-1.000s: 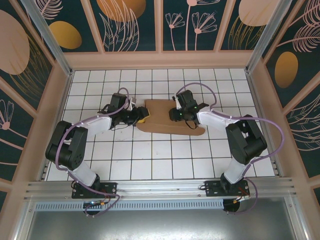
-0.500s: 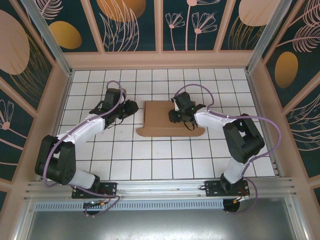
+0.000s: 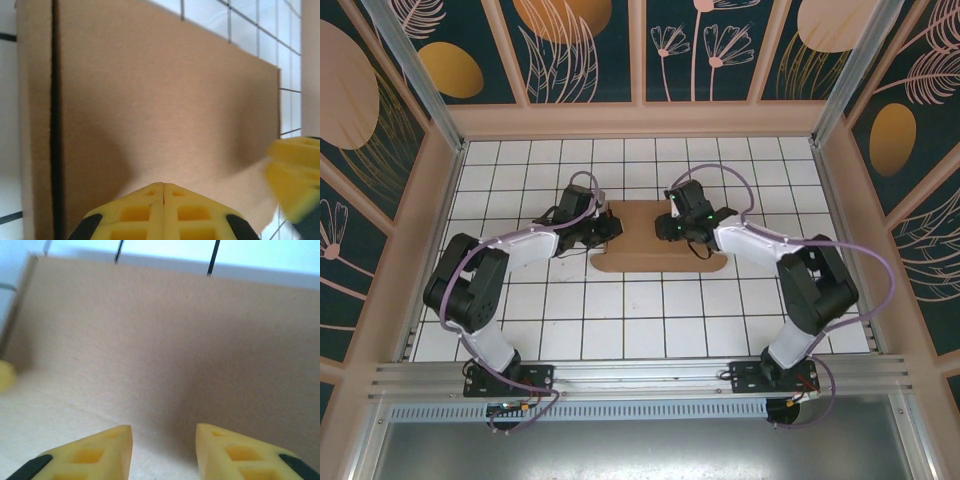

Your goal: Fold the paper box

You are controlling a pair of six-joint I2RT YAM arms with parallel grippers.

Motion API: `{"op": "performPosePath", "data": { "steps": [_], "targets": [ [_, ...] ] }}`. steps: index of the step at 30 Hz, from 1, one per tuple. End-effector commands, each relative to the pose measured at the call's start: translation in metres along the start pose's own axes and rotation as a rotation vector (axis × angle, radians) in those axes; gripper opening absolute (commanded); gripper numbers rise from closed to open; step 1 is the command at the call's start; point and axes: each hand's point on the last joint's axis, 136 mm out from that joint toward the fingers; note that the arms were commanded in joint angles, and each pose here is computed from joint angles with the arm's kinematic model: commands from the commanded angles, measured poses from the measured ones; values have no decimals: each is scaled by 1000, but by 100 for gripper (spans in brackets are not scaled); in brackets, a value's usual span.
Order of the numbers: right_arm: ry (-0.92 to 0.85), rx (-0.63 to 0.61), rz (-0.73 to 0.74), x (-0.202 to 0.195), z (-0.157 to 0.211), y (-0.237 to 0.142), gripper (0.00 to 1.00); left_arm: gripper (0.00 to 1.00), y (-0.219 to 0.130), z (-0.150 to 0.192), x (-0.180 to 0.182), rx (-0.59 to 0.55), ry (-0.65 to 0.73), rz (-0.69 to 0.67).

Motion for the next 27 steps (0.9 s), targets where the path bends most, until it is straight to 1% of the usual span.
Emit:
{"op": "performPosePath", "data": {
  "steps": [1,2,3,4,5,6,8,11,13,16,19,22,23,24,25,27],
  "targets": [
    [94,-170,0,-12,-34,-41,36,0,5,-10,2,-38,-8,-7],
    [127,-214,-12,-22,-36,-50,28,0,7,-10,6,-42,-11,-21],
    [157,-249,-38,-29,-34,-57,17,0,8,-10,9,-40,-13,-28],
    [190,-291,-51,-38,-34,-65,2,0,9,-9,11,-35,-12,-33],
    [209,-309,-58,-45,-31,-69,0,0,11,-8,13,-31,-13,-36],
    [222,-309,-67,-50,-27,-70,0,0,11,-8,14,-31,-14,-38],
    [243,-238,-80,-59,-15,-61,0,0,10,-8,14,-37,-4,-31],
    [251,-112,-6,-73,11,-40,0,0,6,-10,11,-57,9,-3],
    [263,-66,26,-79,26,-31,0,0,5,-10,10,-52,8,21],
    [274,-48,43,-79,44,-18,0,0,6,-6,9,-26,-8,75],
    [301,14,90,-86,64,-2,0,0,8,0,8,6,-17,105],
    [318,46,109,-89,78,6,0,9,11,4,13,26,-19,98],
    [322,49,112,-90,81,7,0,9,11,5,14,28,-26,98],
    [322,45,103,-89,81,8,0,6,10,5,15,25,-33,102],
    [324,39,93,-88,81,8,0,0,9,6,14,25,-37,114],
    [327,37,85,-86,80,9,0,0,5,5,9,12,-31,129]
  ]
}}
Point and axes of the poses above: each hand's point on the last joint's axis, 136 mm out from that joint toward the fingers, its own y axis out along the fingers, its own x axis along the line the jaws close on, z = x × y, and after that the axes turned 14 degrees about -y, right-handed
